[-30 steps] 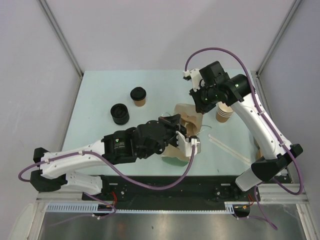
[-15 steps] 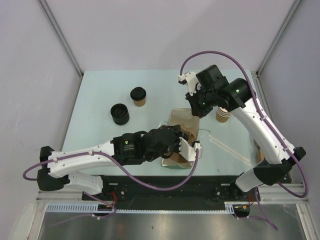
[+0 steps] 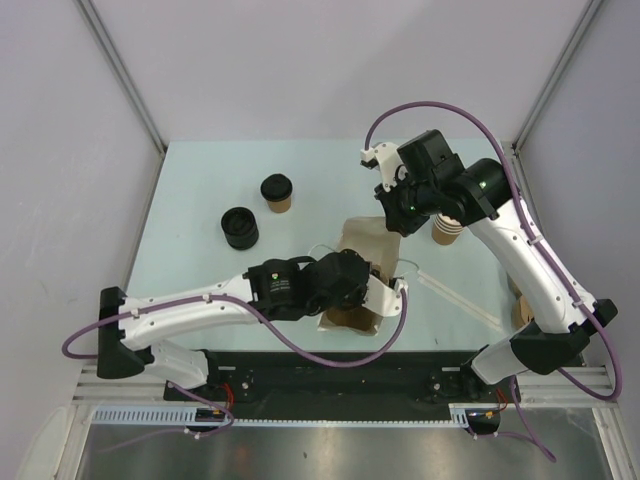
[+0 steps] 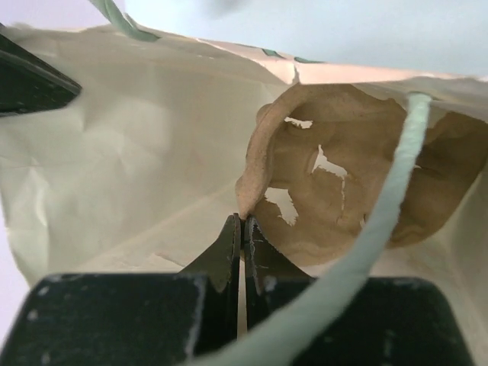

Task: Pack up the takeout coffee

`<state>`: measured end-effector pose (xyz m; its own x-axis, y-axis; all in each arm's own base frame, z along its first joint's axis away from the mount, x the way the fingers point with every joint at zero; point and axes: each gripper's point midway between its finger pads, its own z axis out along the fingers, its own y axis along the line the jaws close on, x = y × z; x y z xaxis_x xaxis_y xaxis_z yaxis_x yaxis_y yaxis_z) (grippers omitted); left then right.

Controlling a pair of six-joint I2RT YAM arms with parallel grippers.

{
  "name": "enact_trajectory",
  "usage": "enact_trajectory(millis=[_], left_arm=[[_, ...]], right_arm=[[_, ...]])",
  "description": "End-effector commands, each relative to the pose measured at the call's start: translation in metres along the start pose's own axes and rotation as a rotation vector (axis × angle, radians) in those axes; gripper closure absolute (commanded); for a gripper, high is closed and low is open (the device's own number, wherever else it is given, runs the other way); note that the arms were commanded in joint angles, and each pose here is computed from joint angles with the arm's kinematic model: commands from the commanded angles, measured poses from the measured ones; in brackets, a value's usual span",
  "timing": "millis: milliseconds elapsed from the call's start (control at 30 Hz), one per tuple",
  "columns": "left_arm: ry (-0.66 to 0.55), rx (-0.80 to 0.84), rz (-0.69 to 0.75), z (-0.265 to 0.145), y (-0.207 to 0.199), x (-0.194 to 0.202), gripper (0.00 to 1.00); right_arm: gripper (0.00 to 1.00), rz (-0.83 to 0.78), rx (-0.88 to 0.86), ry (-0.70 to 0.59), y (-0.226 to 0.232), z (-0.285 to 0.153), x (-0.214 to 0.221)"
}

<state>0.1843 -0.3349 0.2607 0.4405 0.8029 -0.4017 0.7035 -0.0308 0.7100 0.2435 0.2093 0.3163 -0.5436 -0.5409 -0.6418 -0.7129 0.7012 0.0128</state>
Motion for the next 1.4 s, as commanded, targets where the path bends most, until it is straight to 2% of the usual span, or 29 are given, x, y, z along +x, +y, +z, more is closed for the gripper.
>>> enact_trajectory(millis=[0,600,700,733,833,933,1167,1367], left_arm=[[-0.02,0.02,-0.084,-0.003,0.008,-0.002,1.0],[0.0,0.026,-0.115,0.016,0.019,0.012,0.99],[0.004,0.029,-0.117,0.017,0.02,0.013,0.88],[0.005,0.026,-0.119,0.017,0.021,0.014,0.8],[-0.001,0.014,-0.124,0.015,0.026,0.013,0.68],[-0.015,-0.025,-0.121,0.009,0.039,0.009,0.61],[-0.082,-0.082,-0.157,-0.013,0.067,-0.008,0.54],[-0.2,-0.065,-0.198,-0.042,0.079,-0.03,0.38]], right_arm=[[1.0,-0.016,-0.019,-0.065,0.006,-0.014,-0.01],[1.0,-0.033,-0.126,-0.001,0.021,0.006,-0.009],[1.0,-0.018,-0.132,0.003,0.017,0.008,-0.01],[1.0,-0.011,-0.131,0.002,0.015,0.008,-0.01],[1.0,-0.001,-0.136,0.008,0.014,0.01,-0.01],[1.0,0.003,-0.14,0.01,0.013,0.012,-0.01],[1.0,0.011,-0.138,0.013,0.01,0.013,-0.01],[1.0,0.019,-0.137,0.012,0.008,0.013,-0.011]])
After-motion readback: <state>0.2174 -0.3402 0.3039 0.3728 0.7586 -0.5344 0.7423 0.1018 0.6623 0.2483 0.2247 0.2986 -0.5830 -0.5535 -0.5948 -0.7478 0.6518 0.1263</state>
